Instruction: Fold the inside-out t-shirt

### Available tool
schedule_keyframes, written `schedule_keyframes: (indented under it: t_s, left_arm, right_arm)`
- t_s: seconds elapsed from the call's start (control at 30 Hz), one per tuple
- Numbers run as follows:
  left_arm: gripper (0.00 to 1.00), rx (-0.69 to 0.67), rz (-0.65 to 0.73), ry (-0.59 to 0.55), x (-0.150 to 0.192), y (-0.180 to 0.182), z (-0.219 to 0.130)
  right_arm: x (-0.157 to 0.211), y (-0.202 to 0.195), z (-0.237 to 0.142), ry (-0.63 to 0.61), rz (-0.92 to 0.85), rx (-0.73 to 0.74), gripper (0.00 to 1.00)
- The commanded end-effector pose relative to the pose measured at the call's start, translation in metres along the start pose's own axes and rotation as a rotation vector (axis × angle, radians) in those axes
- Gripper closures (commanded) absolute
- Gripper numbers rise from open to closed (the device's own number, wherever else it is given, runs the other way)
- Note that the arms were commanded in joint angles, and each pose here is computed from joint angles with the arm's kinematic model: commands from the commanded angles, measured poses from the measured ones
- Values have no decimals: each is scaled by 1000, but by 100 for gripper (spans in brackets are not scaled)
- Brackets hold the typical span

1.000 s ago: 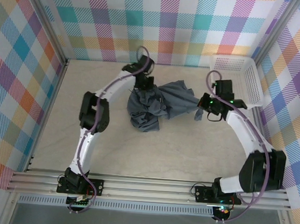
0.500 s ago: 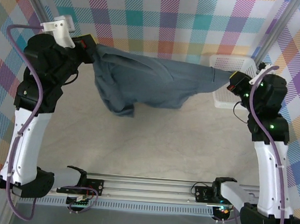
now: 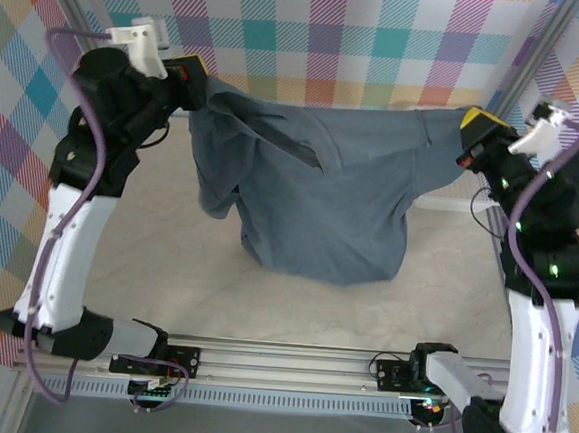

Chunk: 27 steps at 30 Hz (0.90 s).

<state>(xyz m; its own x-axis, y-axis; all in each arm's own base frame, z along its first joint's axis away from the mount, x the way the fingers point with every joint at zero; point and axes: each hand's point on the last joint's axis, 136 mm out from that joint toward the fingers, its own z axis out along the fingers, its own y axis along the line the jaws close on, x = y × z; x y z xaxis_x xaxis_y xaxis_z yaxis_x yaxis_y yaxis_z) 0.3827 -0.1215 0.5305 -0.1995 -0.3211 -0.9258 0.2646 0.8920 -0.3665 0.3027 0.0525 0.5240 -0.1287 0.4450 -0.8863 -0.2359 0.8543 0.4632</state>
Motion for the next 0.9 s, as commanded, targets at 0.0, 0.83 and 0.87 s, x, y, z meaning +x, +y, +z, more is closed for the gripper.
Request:
schedule_keyframes:
  t_s: [0.0,0.83,0.87]
  left_arm:
    - [100,-237,-61,274,95,81,81]
    - [23,-536,17,896,363,208,94]
    - [20,-537,13,904,367,209,98]
  right_arm:
    - [99,-88,60,347,82,290,100]
    - [374,-195,92,946,-34,502,25]
    - [379,-201,94,954,-95,533,22]
